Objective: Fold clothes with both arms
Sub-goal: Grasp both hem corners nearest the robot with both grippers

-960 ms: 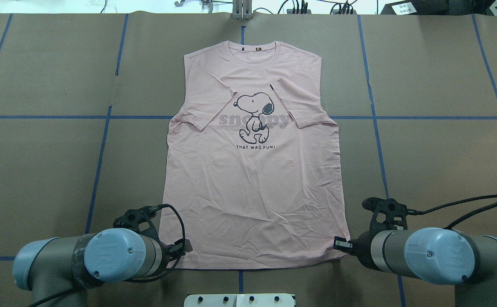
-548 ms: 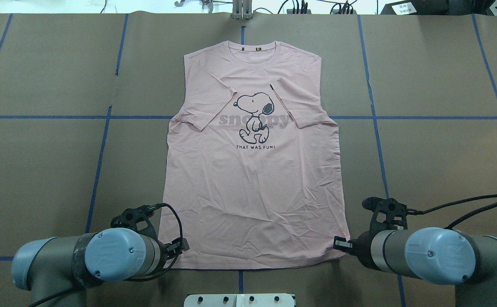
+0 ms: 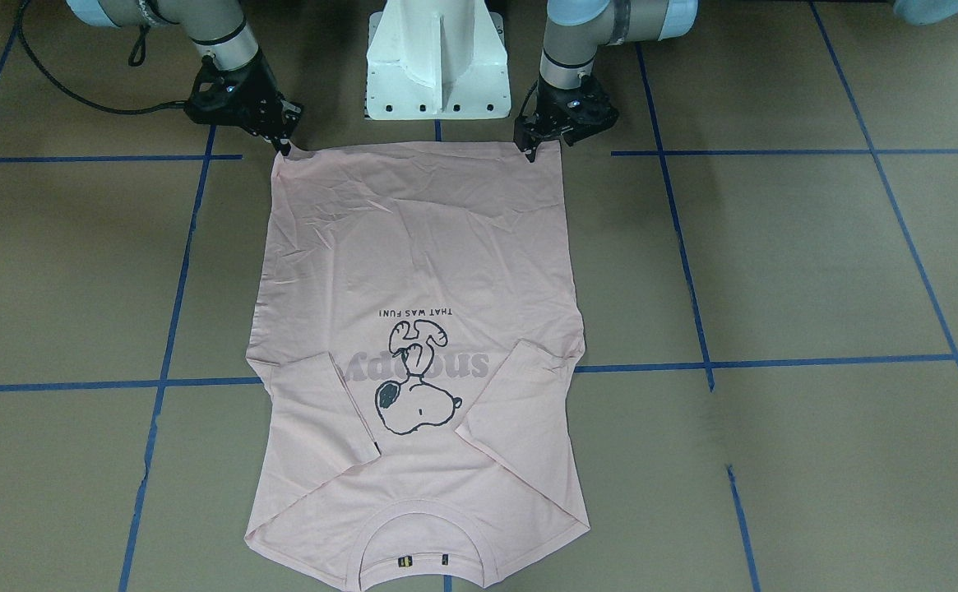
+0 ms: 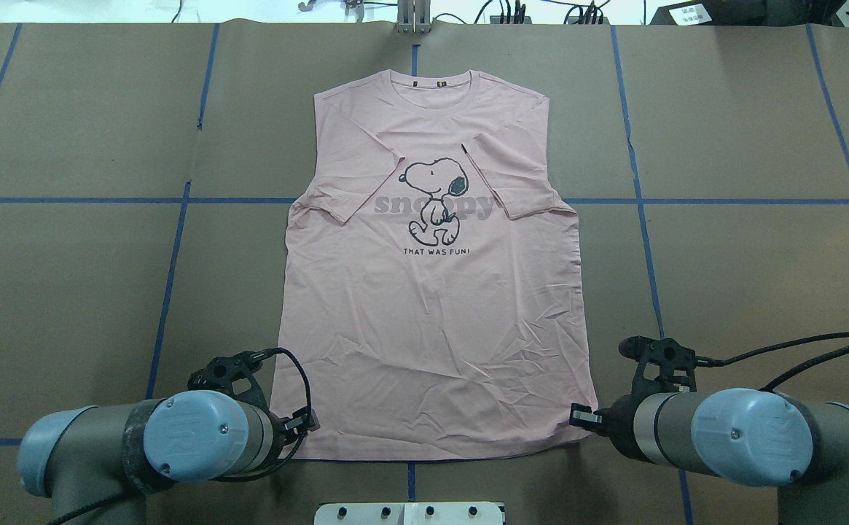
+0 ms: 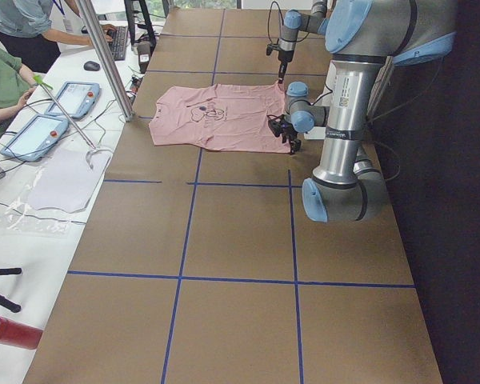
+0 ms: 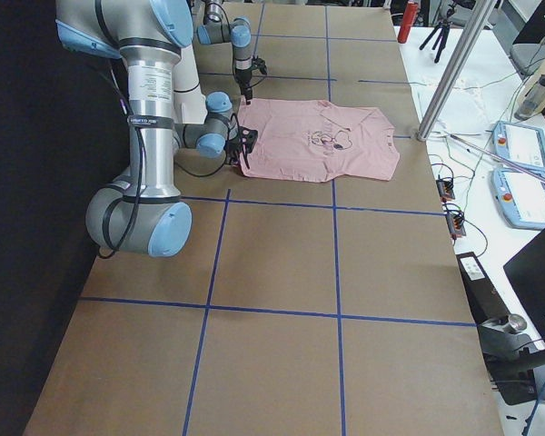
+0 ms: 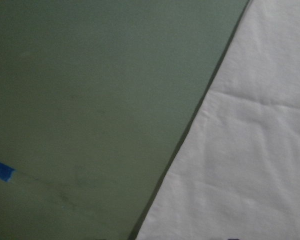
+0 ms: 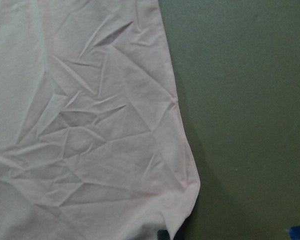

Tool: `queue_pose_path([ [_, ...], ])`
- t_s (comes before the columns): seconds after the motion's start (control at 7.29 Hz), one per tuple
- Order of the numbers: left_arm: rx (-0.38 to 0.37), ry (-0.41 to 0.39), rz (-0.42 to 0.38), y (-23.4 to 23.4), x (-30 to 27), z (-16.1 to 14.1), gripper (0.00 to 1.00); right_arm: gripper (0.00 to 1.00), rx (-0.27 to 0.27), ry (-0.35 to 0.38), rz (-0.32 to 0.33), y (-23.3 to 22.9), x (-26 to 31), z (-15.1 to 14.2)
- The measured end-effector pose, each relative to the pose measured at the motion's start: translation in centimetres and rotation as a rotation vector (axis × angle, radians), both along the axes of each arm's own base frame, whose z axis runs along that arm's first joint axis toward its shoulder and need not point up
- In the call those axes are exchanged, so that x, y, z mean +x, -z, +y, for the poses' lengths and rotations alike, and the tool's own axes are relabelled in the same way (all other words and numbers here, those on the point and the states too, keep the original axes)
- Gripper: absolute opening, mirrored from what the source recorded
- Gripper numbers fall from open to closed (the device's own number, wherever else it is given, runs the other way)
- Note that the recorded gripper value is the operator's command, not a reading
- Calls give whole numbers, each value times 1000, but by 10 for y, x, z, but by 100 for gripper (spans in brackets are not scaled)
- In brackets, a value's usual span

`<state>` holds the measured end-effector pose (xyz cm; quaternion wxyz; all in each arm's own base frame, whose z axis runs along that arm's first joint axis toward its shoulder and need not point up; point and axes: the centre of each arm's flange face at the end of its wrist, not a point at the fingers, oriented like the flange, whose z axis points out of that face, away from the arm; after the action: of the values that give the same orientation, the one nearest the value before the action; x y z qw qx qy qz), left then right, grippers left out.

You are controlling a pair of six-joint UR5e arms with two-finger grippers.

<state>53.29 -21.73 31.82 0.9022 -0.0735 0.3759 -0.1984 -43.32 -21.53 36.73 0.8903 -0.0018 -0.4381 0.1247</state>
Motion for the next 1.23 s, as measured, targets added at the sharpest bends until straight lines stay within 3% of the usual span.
queue_pose_path([
  [0.41, 0, -2, 1, 1, 1, 1, 0, 0, 0, 0, 1, 0, 0, 0],
  [0.96, 3, -4, 2, 8, -4, 0, 0, 0, -6, 4, -10, 4, 5, -1],
  [1.23, 39, -40, 9, 30, -24, 1, 0, 0, -31, 23, -29, 11, 17, -2],
])
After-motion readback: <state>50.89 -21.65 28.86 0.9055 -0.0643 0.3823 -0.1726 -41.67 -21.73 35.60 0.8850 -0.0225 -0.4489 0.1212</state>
